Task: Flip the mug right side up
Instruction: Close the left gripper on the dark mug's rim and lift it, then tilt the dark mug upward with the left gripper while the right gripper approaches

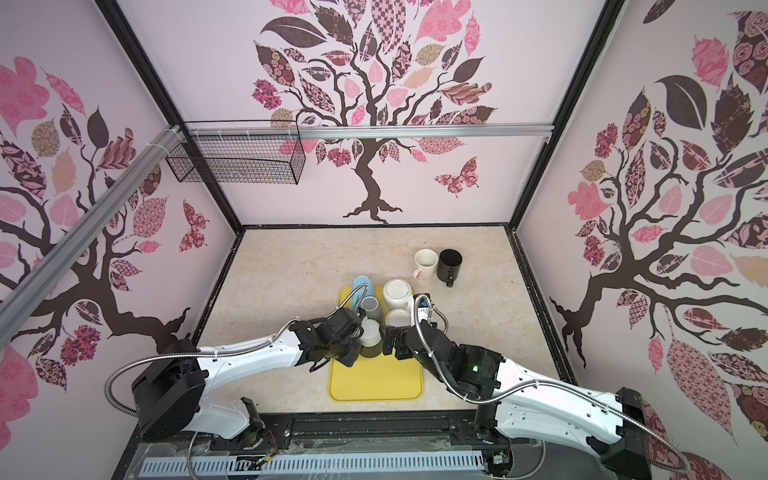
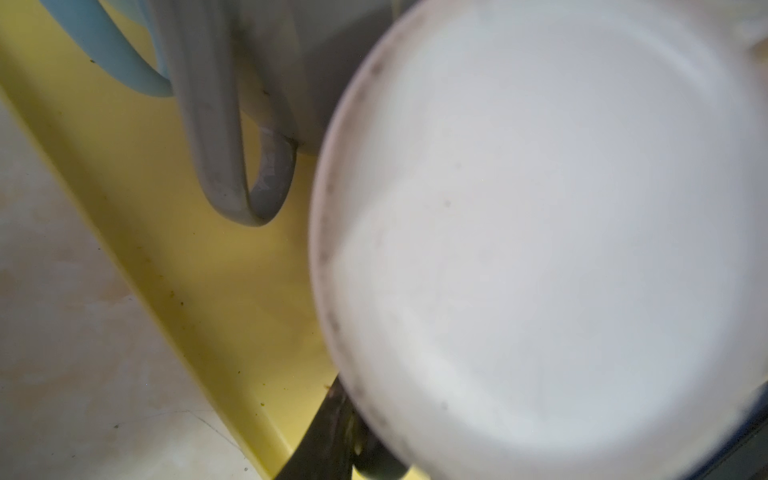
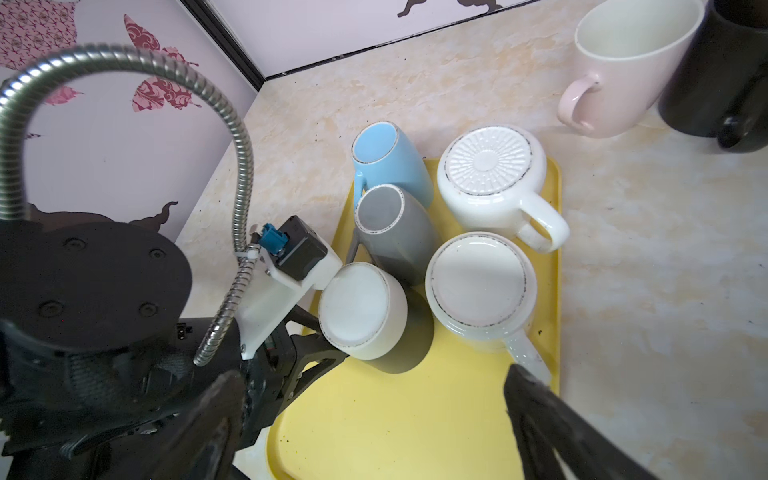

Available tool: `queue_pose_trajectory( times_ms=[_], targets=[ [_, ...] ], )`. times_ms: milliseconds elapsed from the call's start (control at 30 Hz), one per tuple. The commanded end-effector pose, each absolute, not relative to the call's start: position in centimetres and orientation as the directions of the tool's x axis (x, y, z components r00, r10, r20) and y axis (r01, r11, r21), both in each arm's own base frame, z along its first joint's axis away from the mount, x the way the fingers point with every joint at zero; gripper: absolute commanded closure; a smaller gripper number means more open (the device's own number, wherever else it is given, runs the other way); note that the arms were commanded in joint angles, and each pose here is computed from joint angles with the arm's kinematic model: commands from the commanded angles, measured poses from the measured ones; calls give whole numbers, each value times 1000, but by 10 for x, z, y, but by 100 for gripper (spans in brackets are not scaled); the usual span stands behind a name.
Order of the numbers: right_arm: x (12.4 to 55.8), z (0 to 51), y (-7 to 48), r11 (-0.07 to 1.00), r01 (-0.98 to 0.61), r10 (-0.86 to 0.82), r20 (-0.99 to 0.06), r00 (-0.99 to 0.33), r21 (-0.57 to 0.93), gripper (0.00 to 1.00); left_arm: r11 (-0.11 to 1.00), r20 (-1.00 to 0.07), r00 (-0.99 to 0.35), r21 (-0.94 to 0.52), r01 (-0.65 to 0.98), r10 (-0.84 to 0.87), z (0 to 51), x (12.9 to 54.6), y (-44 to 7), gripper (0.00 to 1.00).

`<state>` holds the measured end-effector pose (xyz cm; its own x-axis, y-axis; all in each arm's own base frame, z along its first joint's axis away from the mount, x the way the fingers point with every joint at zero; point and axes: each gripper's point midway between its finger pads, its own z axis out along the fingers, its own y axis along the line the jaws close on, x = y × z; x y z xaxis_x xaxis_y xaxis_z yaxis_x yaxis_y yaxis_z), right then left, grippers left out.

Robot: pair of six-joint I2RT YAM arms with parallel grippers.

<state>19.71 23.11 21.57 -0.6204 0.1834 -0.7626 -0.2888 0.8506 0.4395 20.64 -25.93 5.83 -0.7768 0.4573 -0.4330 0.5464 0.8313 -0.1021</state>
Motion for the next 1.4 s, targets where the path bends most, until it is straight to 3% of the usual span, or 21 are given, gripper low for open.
queue_pose_trajectory(
  times_ms=[0,267,600,933,1367],
  targets=[
    [199,225,229,847,-287,204,-772,-602,448,2,827,-492,-750,-100,554,443,78,219,-274,72],
    [198,225,230,842,-292,205,-769,-606,454,2,825,-498,-740,-81,559,452,79,218,-274,77],
    [197,224,231,838,-292,207,-763,-612,461,2,837,-485,-714,71,542,504,75,221,-266,81],
    [198,224,230,838,-293,208,-766,-608,460,2,844,-483,-723,66,533,494,73,221,-269,71],
    [196,222,229,837,-291,210,-763,-611,463,2,837,-495,-709,71,542,502,78,222,-268,85]
  ],
)
